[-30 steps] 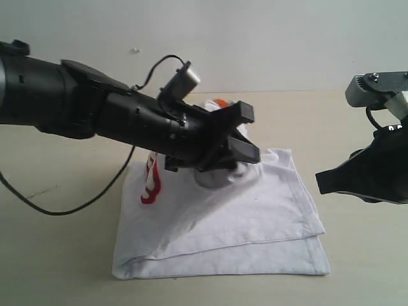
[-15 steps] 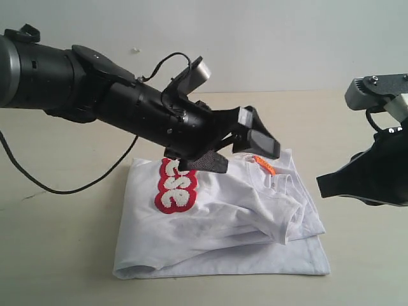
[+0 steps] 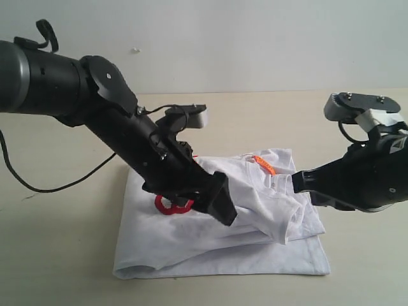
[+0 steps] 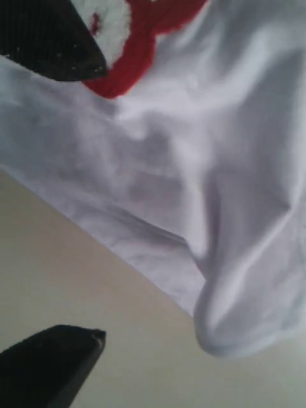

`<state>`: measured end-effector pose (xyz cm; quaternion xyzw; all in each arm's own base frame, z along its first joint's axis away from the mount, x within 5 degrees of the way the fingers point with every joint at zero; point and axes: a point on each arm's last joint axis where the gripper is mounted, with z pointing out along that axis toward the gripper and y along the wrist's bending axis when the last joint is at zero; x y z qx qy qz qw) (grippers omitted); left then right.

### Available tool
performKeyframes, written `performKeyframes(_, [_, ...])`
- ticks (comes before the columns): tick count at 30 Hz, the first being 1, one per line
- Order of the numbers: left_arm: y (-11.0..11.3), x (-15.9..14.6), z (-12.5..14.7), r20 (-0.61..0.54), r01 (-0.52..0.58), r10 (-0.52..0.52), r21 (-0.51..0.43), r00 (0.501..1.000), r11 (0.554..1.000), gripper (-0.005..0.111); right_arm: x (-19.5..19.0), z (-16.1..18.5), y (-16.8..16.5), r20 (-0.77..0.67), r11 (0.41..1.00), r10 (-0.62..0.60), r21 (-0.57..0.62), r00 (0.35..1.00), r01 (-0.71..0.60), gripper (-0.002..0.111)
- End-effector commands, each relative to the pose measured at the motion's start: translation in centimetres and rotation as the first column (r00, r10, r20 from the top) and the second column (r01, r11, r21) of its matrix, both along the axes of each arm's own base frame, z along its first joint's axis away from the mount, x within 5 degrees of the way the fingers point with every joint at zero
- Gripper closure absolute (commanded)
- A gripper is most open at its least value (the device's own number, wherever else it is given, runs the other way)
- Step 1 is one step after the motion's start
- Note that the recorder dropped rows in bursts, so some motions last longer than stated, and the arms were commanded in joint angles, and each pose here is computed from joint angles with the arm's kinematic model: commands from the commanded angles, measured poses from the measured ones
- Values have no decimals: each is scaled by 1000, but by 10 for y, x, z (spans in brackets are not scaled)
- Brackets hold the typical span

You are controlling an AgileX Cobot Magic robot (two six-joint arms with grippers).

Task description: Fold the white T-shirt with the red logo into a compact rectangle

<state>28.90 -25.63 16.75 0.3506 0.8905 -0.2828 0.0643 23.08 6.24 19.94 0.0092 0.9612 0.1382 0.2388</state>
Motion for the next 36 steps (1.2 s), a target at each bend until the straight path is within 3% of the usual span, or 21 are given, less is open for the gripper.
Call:
performKeyframes(1, [0,-3,-23,-77,42,-38,56,996,998,4,7,-15,1,-48,998,-49,26,998,51,86])
performKeyframes(4, [0,-3,-39,-122,52,-42,78,992,996,4,10,-24,2,-80,998,-61,28,995,63,74])
performKeyframes(7, [-1,-5,-48,-144,64,-50,92,988,994,4,11,-28,4,-94,998,-48,36,994,52,69])
performKeyframes(17, [-8,-13,-54,-166,116,-100,90,981,989,4,21,-32,14,-29,989,-3,146,1000,7,69])
performKeyframes(21, [-7,-15,-54,-190,131,-112,89,975,987,4,26,-49,14,-68,992,-17,124,998,25,78])
performKeyframes(27, [-6,-20,-52,-246,164,-139,84,959,983,4,35,-75,6,-64,999,-46,12,997,47,106])
performKeyframes(32, [-4,-24,-51,-273,212,-184,78,944,974,4,41,-80,-1,-8,996,-36,-80,999,35,108])
performKeyframes(36, [-4,-25,-51,-277,222,-194,75,941,972,4,42,-97,-2,-50,993,-47,-107,998,41,108])
